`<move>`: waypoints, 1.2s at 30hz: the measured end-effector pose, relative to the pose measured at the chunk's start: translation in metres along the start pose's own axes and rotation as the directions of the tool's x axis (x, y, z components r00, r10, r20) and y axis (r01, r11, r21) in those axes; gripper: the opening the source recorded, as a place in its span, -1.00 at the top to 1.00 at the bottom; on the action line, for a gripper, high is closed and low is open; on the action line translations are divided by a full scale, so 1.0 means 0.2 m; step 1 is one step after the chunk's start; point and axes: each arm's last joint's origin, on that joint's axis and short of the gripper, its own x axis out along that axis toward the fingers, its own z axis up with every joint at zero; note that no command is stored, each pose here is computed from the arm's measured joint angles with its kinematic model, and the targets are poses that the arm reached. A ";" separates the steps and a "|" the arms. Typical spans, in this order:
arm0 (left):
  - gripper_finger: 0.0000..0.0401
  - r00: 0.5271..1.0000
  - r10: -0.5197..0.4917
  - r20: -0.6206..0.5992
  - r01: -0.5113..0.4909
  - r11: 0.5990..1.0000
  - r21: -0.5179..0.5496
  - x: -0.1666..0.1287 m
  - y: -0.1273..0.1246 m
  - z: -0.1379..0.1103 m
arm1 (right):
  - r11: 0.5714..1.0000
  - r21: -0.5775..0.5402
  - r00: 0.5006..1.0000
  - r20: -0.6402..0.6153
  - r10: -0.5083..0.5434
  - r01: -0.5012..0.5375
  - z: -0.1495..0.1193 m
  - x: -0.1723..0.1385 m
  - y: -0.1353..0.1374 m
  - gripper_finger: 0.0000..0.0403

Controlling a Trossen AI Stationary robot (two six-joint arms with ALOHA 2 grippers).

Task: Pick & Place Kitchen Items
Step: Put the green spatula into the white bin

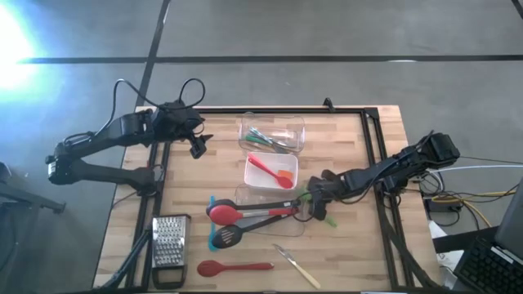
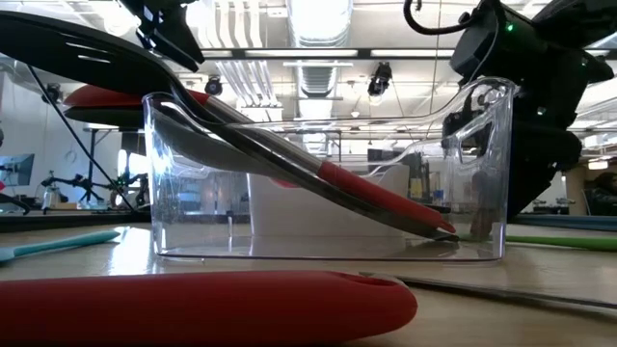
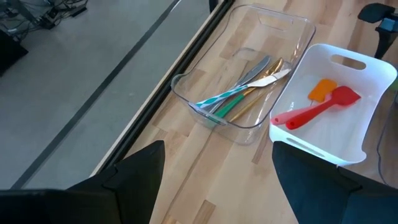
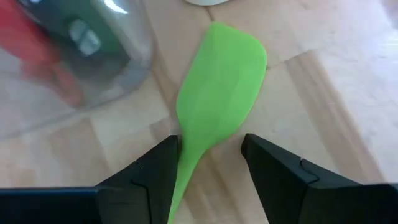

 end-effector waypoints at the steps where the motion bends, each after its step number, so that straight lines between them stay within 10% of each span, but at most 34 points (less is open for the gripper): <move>1: -0.50 1.000 0.000 0.000 0.000 1.000 -0.002 0.00 0.00 0.00 | 1.000 -0.003 1.000 0.000 -0.010 0.010 0.00 0.00 0.00 0.09; 23: -0.50 1.000 0.000 0.001 0.000 1.000 -0.021 0.00 0.00 0.00 | 0.977 -0.045 0.970 -0.120 -0.211 0.207 -0.08 -0.12 -0.11 0.25; 36: -0.50 0.999 -0.002 0.037 0.003 1.000 -0.019 -0.01 0.00 0.03 | 0.988 -0.148 0.995 -0.079 -0.057 0.045 -0.03 -0.29 -0.22 0.16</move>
